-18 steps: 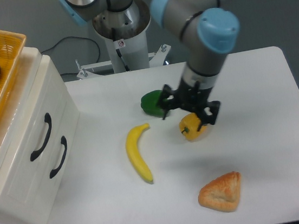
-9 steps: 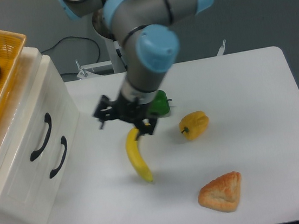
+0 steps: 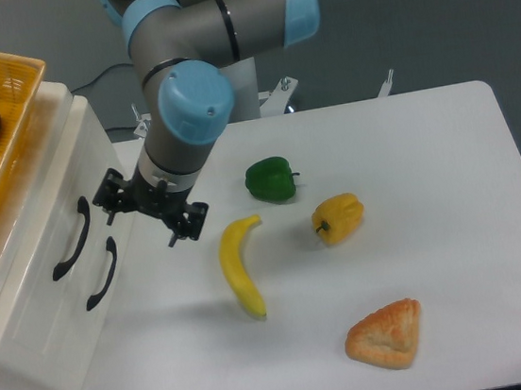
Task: Slide the top white drawer open
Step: 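Swing the gripper over the peppers to the upper drawer handle, then lower the gripper and hook the black handle of the upper drawer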
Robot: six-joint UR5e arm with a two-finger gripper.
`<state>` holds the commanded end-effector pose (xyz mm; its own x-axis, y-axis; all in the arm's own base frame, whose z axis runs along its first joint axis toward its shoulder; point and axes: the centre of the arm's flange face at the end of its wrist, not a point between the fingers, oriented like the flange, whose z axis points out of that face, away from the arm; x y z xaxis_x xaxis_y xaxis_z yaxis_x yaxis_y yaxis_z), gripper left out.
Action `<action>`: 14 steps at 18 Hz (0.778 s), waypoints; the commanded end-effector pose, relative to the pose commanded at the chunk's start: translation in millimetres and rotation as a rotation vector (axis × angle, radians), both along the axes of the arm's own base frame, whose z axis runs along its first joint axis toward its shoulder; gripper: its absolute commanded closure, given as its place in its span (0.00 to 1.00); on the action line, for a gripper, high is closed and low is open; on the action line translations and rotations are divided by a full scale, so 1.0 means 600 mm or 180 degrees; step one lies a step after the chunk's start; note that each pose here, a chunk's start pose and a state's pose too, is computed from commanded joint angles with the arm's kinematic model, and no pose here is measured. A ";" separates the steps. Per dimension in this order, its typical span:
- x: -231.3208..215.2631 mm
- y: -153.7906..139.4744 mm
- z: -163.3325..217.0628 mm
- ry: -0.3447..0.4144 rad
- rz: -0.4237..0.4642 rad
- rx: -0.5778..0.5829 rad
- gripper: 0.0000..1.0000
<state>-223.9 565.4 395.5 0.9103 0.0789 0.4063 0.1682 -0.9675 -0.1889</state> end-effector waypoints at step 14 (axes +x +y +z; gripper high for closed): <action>0.046 0.024 -0.007 -0.0003 -0.0152 0.0019 0.02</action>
<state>-196.1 579.9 391.0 0.9126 0.0328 0.4076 0.1219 -0.9733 -0.1945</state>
